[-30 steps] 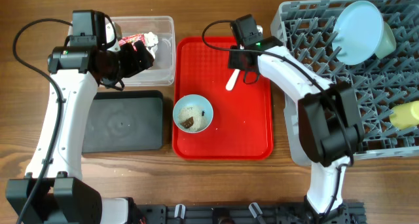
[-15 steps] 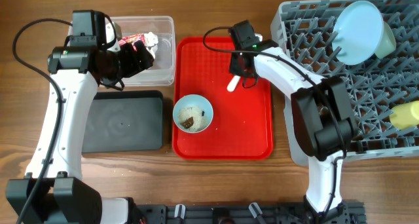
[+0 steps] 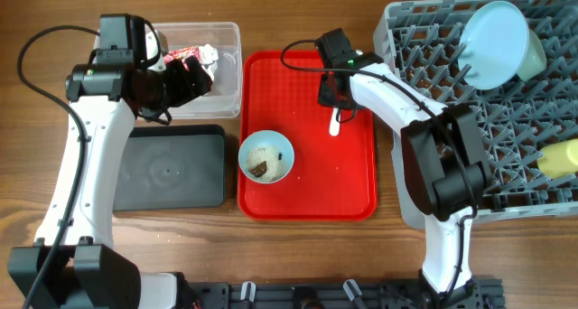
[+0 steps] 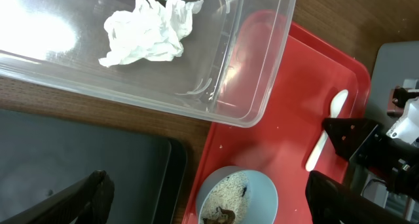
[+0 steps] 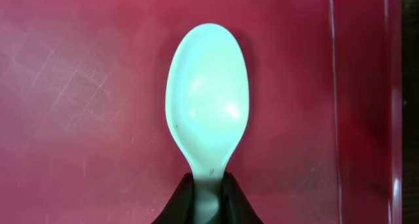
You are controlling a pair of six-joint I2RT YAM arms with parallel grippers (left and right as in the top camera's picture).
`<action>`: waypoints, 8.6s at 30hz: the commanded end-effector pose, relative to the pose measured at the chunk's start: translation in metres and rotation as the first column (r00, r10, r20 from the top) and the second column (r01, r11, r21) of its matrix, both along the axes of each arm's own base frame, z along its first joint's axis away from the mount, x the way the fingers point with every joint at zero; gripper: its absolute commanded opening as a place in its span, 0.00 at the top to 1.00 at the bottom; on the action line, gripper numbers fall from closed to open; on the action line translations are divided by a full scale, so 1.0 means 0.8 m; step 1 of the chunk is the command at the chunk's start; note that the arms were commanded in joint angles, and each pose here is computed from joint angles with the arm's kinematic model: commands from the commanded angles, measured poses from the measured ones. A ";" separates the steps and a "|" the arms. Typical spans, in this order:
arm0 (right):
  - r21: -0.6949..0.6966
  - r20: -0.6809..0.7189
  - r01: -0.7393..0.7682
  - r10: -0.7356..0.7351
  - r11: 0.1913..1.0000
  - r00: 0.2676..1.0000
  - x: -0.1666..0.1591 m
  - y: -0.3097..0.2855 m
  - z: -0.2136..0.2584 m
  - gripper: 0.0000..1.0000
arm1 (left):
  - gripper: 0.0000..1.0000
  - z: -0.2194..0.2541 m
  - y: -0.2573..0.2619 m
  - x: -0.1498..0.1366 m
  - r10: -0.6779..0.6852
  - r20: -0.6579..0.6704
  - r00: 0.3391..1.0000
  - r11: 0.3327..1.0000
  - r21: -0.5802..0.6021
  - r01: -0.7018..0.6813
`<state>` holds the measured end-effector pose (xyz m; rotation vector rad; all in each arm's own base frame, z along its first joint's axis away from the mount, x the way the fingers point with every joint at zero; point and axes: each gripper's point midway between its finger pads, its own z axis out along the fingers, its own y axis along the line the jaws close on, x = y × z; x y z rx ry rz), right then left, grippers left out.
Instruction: Sort waste into correct bins and load items into the dishwasher rack
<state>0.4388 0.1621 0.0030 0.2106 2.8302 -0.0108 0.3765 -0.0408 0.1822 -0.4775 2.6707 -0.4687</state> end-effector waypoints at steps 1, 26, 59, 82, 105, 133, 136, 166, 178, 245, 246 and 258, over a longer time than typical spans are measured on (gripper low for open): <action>0.010 -0.029 -0.059 0.060 0.998 0.998 -0.010 0.005 0.003 0.94 | 0.05 0.007 0.001 0.000 -0.011 0.021 1.000 1.000 0.009 0.011; -0.024 0.051 -0.308 0.308 0.951 0.950 -0.076 -0.193 0.211 0.96 | 0.01 0.008 -0.042 -0.005 -0.104 0.026 0.994 0.995 0.009 0.103; 0.029 0.116 -0.213 0.209 0.977 0.971 -0.111 -0.196 0.235 0.46 | 0.00 -0.105 -0.238 -0.077 -0.212 -0.237 0.948 0.968 0.083 0.237; 0.029 0.114 -0.210 0.206 0.977 0.972 -0.111 -0.196 0.235 0.46 | 0.59 -0.215 -0.284 -0.095 -0.195 -0.331 0.923 0.943 0.194 0.269; 0.029 0.105 -0.212 0.208 0.977 0.973 -0.114 -0.196 0.233 0.47 | 0.96 -0.146 -0.278 -0.092 -0.239 -0.238 0.941 0.944 0.172 0.283; 0.012 0.103 -0.205 0.203 0.979 0.974 -0.113 -0.201 0.233 0.48 | 0.96 -0.046 -0.069 -0.058 -0.324 -0.135 0.936 0.874 -0.421 0.242; 0.011 0.103 -0.205 0.203 0.979 0.974 -0.113 -0.201 0.234 0.48 | 0.96 -0.049 -0.048 -0.063 -0.301 -0.087 0.950 0.824 -0.525 0.213; 0.012 0.102 -0.205 0.203 0.979 0.974 -0.113 -0.201 0.233 0.50 | 0.96 -0.013 0.047 -0.069 0.097 0.060 0.994 0.358 -0.933 0.021; 0.012 0.100 -0.205 0.203 0.979 0.974 -0.114 -0.201 0.233 0.50 | 0.96 -0.002 0.055 -0.063 0.126 0.050 0.991 0.299 -0.954 0.010; 0.025 0.100 -0.178 0.175 0.984 0.979 -0.114 -0.200 0.233 0.50 | 0.96 -0.134 -0.342 -0.020 -0.551 0.241 0.799 0.833 0.090 0.547; 0.025 0.101 -0.178 0.175 0.984 0.979 -0.114 -0.200 0.233 0.50 | 0.95 -0.133 -0.342 -0.019 -0.550 0.243 0.799 0.833 0.090 0.546; 0.178 0.176 -0.257 0.226 0.950 0.958 -0.105 -0.161 0.244 0.44 | 0.38 -0.108 -0.309 -0.013 -0.504 0.235 0.831 0.863 0.085 0.499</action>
